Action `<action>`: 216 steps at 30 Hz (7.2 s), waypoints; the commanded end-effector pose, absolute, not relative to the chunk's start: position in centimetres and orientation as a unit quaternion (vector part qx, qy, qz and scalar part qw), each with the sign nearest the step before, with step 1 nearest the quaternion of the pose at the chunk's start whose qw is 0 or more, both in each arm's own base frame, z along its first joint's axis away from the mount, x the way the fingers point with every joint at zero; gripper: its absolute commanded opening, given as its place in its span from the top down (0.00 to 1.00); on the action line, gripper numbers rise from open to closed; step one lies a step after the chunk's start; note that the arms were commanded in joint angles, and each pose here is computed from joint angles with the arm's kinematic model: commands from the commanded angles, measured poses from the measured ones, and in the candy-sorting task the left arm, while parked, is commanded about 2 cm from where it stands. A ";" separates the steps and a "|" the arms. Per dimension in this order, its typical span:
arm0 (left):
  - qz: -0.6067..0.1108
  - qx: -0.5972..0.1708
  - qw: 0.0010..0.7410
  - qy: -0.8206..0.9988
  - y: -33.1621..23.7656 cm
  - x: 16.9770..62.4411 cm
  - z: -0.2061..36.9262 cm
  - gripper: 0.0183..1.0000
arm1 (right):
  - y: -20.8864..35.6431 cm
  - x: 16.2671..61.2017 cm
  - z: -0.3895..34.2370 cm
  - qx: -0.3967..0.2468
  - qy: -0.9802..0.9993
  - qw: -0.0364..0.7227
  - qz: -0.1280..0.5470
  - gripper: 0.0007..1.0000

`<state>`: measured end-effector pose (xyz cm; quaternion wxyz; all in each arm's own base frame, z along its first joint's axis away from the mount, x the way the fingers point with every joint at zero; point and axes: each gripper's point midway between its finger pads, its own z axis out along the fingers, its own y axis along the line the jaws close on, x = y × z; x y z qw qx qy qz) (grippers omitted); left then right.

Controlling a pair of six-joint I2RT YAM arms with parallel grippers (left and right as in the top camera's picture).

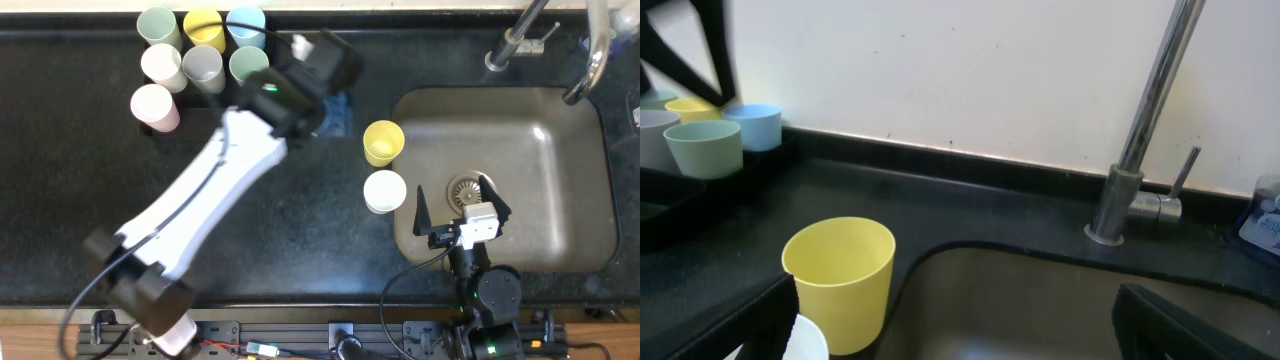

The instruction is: Store Cups

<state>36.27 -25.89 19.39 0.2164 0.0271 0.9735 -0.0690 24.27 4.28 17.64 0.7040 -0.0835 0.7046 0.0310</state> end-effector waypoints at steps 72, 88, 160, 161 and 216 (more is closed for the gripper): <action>0.007 -0.676 0.156 0.720 -1.6 35.8 20.6 0.98 | 4.2 24.3 17.3 -0.083 0.705 0.704 0.028 0.00; 0.063 -0.687 0.094 0.718 -0.9 37.4 14.2 0.98 | 4.2 24.3 17.3 -0.083 0.705 0.704 0.028 0.00; -0.107 -0.164 0.717 0.669 -0.2 31.7 42.7 0.00 | 4.2 24.3 17.3 -0.083 0.704 0.704 0.028 0.00; -0.101 -0.155 0.724 0.664 0.0 30.7 41.8 0.00 | 4.2 24.3 17.3 -0.083 0.705 0.704 0.028 0.00; -0.095 -0.016 0.672 0.734 -2.7 24.4 15.6 0.00 | 4.2 24.3 17.3 -0.082 0.705 0.704 0.028 0.00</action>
